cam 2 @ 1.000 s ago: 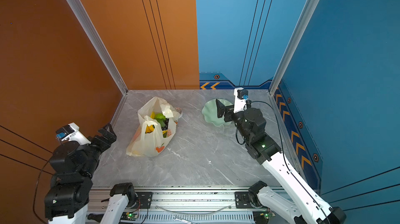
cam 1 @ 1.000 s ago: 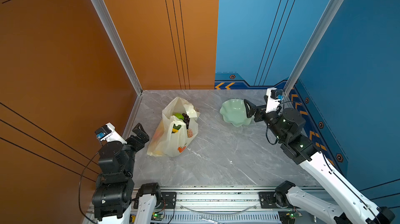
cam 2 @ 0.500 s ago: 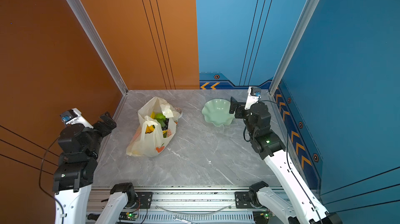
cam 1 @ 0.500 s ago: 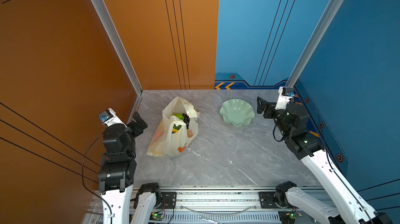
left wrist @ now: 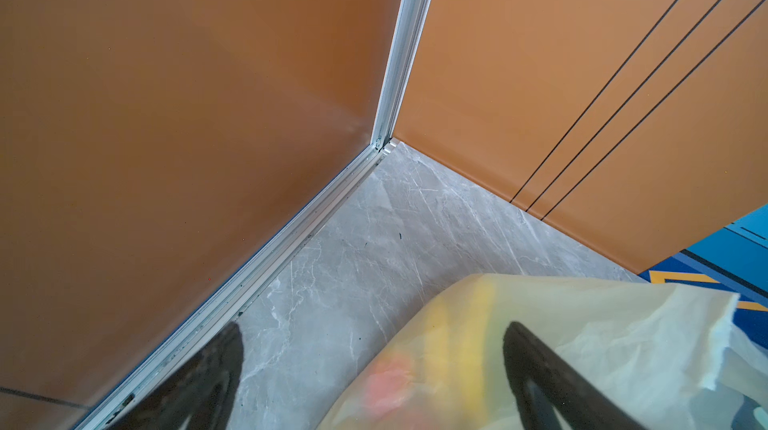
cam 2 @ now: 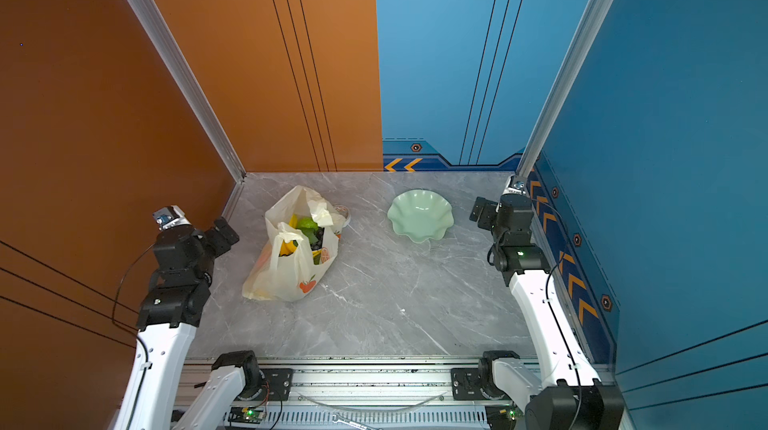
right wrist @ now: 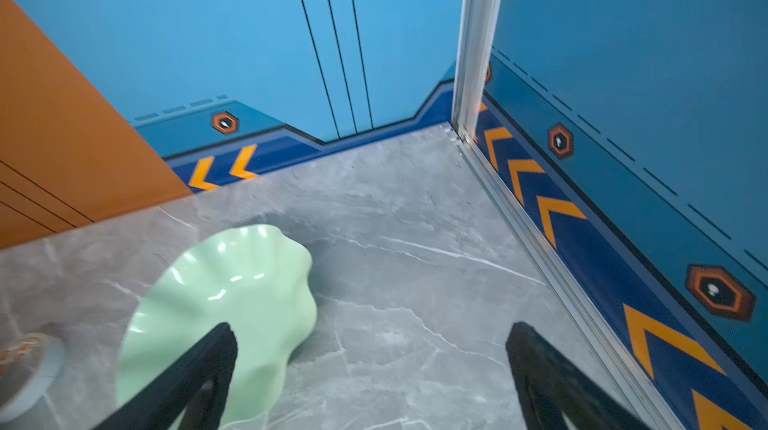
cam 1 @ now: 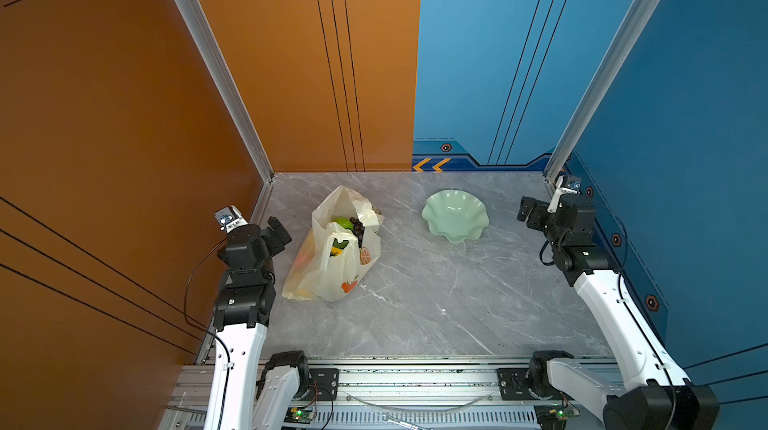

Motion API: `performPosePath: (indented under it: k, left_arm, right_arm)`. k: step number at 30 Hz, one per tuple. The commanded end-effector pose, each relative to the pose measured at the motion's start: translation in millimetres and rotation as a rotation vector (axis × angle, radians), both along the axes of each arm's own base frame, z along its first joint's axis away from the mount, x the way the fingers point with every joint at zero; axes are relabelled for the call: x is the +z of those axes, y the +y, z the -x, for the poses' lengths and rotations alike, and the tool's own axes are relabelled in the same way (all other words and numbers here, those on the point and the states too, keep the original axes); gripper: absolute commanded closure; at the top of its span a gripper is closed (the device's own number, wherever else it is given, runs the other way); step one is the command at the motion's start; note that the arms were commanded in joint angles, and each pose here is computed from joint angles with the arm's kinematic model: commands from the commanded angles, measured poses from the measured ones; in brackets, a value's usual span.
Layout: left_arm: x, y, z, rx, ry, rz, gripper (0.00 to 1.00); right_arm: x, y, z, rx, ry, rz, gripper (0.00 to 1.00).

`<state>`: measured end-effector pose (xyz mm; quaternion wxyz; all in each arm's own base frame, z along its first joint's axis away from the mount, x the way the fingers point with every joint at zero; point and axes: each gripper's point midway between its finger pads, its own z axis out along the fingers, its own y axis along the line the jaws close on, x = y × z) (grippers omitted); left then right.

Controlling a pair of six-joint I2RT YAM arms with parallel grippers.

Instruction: Place the fruits into the plastic bag

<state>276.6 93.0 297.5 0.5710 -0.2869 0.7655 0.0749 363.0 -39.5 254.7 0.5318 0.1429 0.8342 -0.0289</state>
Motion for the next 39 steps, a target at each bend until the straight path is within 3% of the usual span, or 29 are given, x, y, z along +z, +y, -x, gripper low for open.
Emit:
performPosePath:
  k: [1, 8, 15, 28, 39]
  left_arm:
    - [-3.7, 5.6, -6.6, 0.017, -0.020, -0.023, 0.02]
    - [-48.3, 7.4, -20.9, 0.007, 0.079, -0.030, 0.02]
    - [-62.6, 12.1, -26.5, 0.013, 0.010, -0.095, 0.02]
    - [-100.6, 20.2, -49.7, -0.014, 0.071, -0.123, 0.02]
    - [-157.0, 13.7, -68.6, -0.022, 0.115, -0.065, 0.02]
  right_arm:
    - [-36.8, -5.6, 2.3, 0.031, 0.040, 0.009, 0.00]
    - [-94.5, -0.3, -15.4, 0.056, -0.013, -0.003, 0.00]
    - [-131.0, 8.5, -28.9, 0.093, -0.017, 0.030, 0.00]
    - [-136.1, 19.3, -35.9, 0.129, -0.018, 0.073, 0.00]
    - [-143.4, 25.8, -31.8, 0.150, -0.011, 0.079, 0.00]
